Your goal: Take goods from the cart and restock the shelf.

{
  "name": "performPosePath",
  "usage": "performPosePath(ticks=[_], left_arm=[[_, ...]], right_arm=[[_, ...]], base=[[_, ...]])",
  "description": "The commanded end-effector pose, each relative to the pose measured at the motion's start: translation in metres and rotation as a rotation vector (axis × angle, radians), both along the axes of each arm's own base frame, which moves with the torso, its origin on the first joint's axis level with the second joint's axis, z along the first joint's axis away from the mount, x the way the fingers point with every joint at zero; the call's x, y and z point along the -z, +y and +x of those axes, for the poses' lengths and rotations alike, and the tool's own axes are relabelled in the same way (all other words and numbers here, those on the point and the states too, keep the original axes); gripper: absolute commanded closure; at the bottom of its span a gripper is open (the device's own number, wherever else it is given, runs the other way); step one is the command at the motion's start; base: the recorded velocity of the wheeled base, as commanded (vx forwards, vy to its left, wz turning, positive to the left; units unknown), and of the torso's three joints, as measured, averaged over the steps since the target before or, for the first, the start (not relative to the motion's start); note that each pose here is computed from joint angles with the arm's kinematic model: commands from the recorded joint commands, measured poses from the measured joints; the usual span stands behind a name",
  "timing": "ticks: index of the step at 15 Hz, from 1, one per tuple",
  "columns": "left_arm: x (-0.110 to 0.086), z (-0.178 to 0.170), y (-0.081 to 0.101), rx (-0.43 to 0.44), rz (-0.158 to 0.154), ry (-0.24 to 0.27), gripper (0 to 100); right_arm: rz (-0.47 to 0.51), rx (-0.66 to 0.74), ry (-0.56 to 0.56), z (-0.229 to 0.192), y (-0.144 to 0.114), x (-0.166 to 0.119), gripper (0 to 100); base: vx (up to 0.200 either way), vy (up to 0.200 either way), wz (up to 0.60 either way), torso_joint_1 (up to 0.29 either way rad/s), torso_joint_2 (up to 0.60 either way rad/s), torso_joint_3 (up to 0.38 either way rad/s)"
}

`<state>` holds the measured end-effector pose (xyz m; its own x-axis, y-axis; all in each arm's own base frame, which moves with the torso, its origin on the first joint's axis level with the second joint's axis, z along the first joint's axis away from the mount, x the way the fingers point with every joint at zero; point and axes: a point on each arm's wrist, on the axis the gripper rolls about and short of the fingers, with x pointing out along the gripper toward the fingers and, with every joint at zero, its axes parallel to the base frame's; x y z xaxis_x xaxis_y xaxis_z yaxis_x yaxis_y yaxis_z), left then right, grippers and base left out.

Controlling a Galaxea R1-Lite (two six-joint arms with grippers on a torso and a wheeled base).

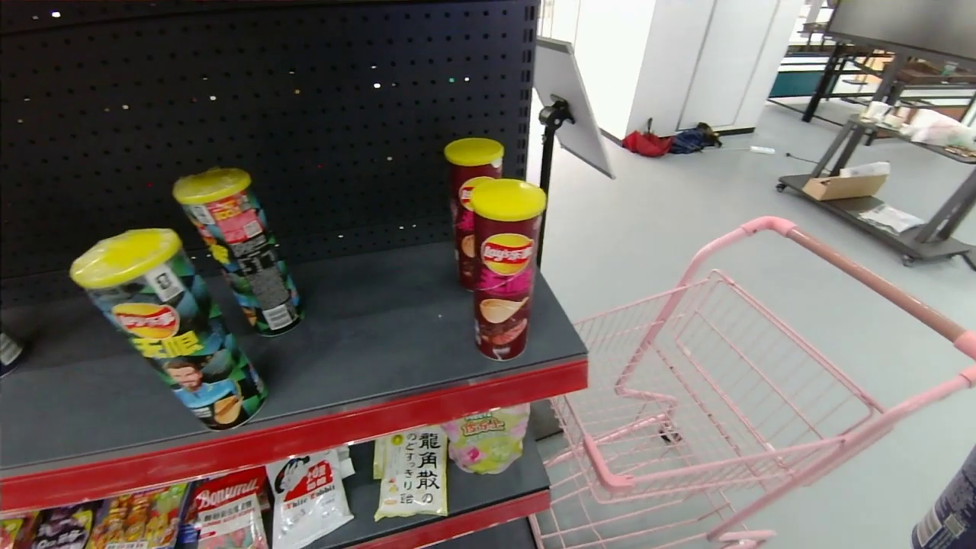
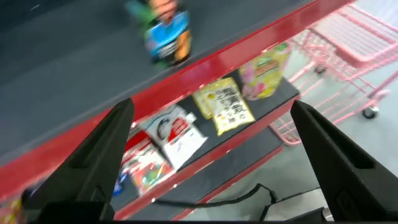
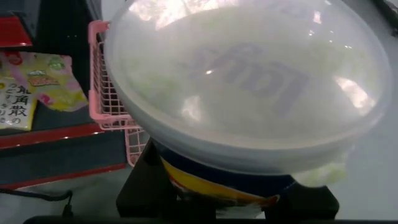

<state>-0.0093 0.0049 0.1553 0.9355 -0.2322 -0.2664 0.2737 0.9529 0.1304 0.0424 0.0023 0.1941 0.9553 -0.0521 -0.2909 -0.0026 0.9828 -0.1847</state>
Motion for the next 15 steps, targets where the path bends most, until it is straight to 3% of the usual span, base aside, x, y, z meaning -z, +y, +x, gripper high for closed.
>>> performPosePath(ticks=[1, 6, 15], left_arm=[[0.001, 0.000, 0.000, -0.006, 0.010, 0.002, 0], [0.001, 0.001, 0.001, -0.037, 0.044, 0.001, 0], [0.005, -0.001, 0.001, -0.043, 0.046, 0.001, 0]], right_arm=[[-0.001, 0.000, 0.011, 0.000, 0.000, 0.003, 100], [-0.002, -0.004, 0.009, -0.009, -0.001, 0.015, 100], [0.008, 0.009, -0.052, -0.033, -0.006, 0.039, 100]], base=[[0.000, 0.000, 0.60, 0.002, 0.01, 0.002], [0.000, 0.000, 0.60, 0.002, 0.00, 0.001], [0.000, 0.000, 0.00, 0.000, 0.00, 0.000]])
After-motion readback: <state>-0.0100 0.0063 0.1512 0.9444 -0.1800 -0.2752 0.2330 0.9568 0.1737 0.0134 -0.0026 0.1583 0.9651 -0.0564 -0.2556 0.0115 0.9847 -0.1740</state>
